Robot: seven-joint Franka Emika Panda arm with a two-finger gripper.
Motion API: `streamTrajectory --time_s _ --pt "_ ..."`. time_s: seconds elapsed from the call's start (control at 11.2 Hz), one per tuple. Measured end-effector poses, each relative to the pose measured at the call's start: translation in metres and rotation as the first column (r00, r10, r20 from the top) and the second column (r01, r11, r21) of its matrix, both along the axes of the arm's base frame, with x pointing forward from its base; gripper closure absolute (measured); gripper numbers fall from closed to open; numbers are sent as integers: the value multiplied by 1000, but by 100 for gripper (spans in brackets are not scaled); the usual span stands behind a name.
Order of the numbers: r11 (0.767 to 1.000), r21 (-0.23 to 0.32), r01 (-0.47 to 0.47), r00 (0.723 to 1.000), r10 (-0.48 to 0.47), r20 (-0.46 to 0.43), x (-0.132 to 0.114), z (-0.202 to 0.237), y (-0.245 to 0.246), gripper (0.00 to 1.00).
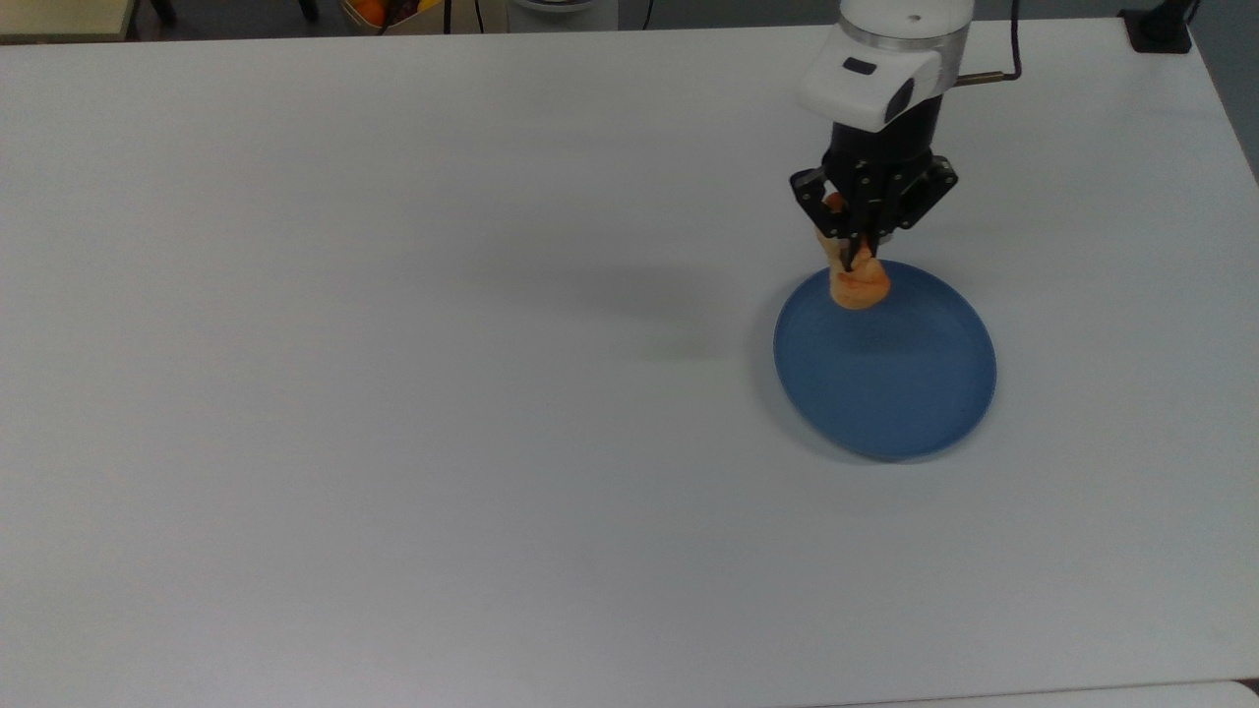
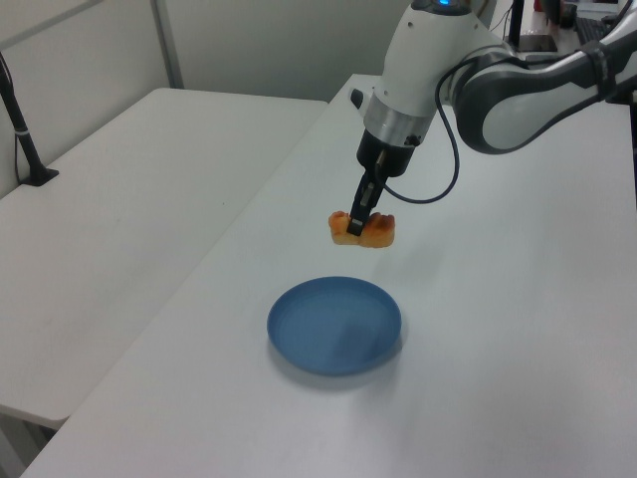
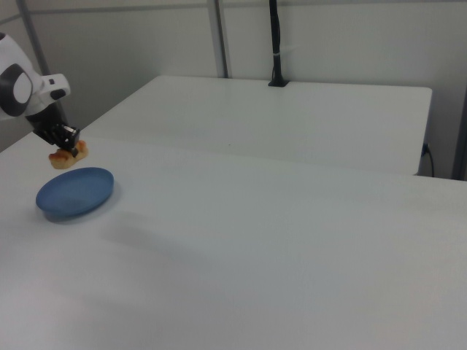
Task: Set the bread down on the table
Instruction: 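Lift the bread roll off the blue plate, then carry the bread roll away from the plate and lower it to the table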
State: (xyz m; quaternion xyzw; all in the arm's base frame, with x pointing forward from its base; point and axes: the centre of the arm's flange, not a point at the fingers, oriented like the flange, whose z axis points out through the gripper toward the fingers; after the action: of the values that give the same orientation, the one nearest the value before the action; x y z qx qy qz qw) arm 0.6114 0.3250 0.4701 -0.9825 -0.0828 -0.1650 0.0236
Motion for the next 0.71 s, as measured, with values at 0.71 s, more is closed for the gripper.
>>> streamTrajectory --time_s 0.71 --pt "992 -117 49 958 -80 -277 -48 2 -193 88"
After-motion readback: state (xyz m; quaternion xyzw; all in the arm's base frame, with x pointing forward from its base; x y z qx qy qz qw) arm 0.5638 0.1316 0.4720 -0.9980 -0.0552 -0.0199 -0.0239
